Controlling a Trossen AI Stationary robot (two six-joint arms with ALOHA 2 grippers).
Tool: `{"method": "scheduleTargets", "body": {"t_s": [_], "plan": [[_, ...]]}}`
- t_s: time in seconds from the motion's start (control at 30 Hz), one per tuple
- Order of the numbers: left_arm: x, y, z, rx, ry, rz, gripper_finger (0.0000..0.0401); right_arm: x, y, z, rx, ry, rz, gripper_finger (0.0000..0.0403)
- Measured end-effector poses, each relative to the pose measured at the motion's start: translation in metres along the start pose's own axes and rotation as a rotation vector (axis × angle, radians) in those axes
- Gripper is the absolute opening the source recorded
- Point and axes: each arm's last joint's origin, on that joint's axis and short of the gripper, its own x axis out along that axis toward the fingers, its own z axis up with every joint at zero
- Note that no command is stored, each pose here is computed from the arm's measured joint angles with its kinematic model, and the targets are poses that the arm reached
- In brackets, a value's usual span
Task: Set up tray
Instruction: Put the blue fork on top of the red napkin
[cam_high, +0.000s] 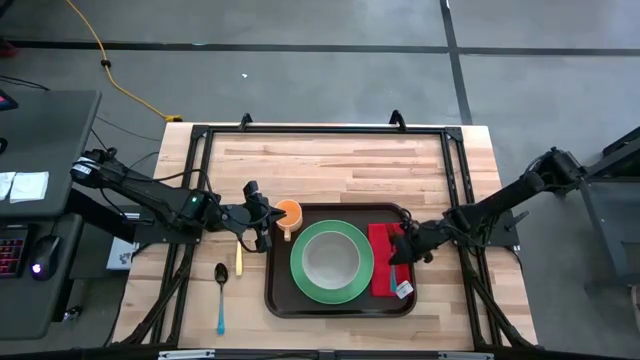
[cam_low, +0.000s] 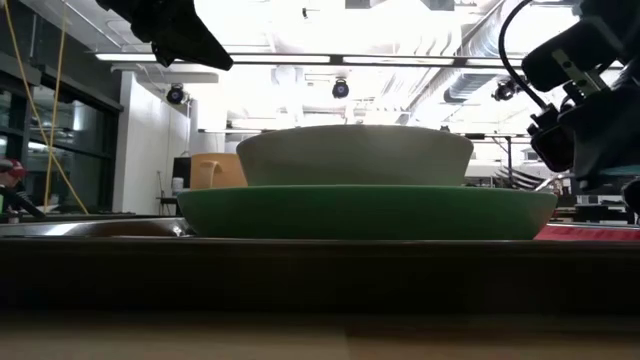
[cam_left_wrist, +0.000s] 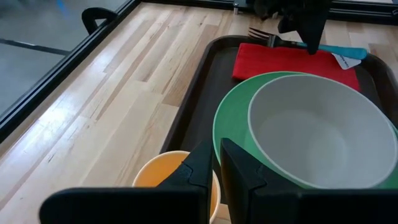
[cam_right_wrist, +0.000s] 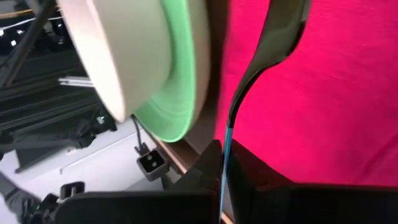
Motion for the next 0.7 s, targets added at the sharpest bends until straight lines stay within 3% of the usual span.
{"method": "scheduleTargets", "body": {"t_s": [0.2, 0.7], "plan": [[0.0000, 0.0000, 0.0001, 0.000, 0.000, 0.000, 0.0062, 0.0001, -0.0052, -0.0015, 0.010, -0.003, -0.050, 0.0000], [0.0000, -0.0001, 0.0003, -0.001, -0.002, 0.000, 0.0062, 0.0001, -0.0052, -0.0015, 0.022, -0.003, -0.051, 0.0000]]}}
